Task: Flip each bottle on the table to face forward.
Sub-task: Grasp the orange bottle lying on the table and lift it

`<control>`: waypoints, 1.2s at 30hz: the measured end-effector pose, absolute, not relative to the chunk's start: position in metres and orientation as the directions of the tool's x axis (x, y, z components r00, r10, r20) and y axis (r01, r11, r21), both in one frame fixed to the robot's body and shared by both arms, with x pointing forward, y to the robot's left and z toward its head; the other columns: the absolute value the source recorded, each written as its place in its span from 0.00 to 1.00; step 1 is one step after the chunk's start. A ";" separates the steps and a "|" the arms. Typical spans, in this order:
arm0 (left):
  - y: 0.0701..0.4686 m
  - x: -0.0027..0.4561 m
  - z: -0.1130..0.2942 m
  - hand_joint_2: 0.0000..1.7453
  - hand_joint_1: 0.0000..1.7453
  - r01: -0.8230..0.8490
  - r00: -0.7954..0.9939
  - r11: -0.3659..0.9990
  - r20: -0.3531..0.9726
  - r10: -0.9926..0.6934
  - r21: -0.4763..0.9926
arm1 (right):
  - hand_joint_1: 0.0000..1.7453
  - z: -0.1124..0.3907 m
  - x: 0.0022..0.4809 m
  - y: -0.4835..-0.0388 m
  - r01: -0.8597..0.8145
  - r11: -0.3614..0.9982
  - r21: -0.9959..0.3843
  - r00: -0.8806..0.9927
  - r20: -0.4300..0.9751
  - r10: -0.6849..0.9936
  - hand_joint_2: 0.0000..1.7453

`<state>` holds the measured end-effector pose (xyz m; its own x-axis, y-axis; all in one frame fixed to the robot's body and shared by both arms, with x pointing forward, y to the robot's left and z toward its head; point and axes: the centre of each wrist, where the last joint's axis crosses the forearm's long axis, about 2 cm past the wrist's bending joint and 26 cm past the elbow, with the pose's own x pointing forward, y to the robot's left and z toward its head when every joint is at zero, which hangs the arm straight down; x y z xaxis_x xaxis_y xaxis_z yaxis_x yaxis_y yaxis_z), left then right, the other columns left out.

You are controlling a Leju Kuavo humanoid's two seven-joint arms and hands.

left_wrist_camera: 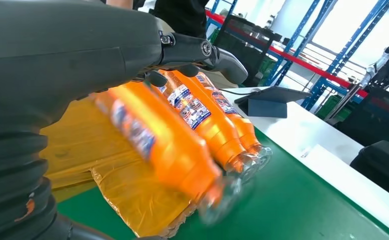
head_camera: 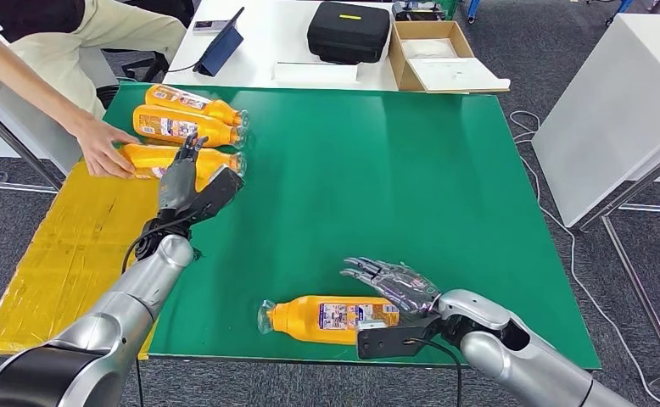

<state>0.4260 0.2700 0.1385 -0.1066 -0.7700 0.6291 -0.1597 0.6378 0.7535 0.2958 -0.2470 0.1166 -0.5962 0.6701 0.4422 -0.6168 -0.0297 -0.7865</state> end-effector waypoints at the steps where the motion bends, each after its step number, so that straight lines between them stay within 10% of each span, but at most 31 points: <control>1: 0.270 0.426 0.139 1.00 0.00 -0.160 -0.107 0.639 0.630 -0.769 0.753 | 0.00 0.116 0.296 -0.247 -0.617 -0.032 -0.786 -0.594 0.439 0.674 1.00; 36: 0.265 0.429 0.143 1.00 0.00 -0.172 -0.097 0.687 0.682 -0.725 0.706 | 0.00 0.071 0.283 -0.211 -0.516 -0.079 -0.853 -0.567 0.271 0.778 1.00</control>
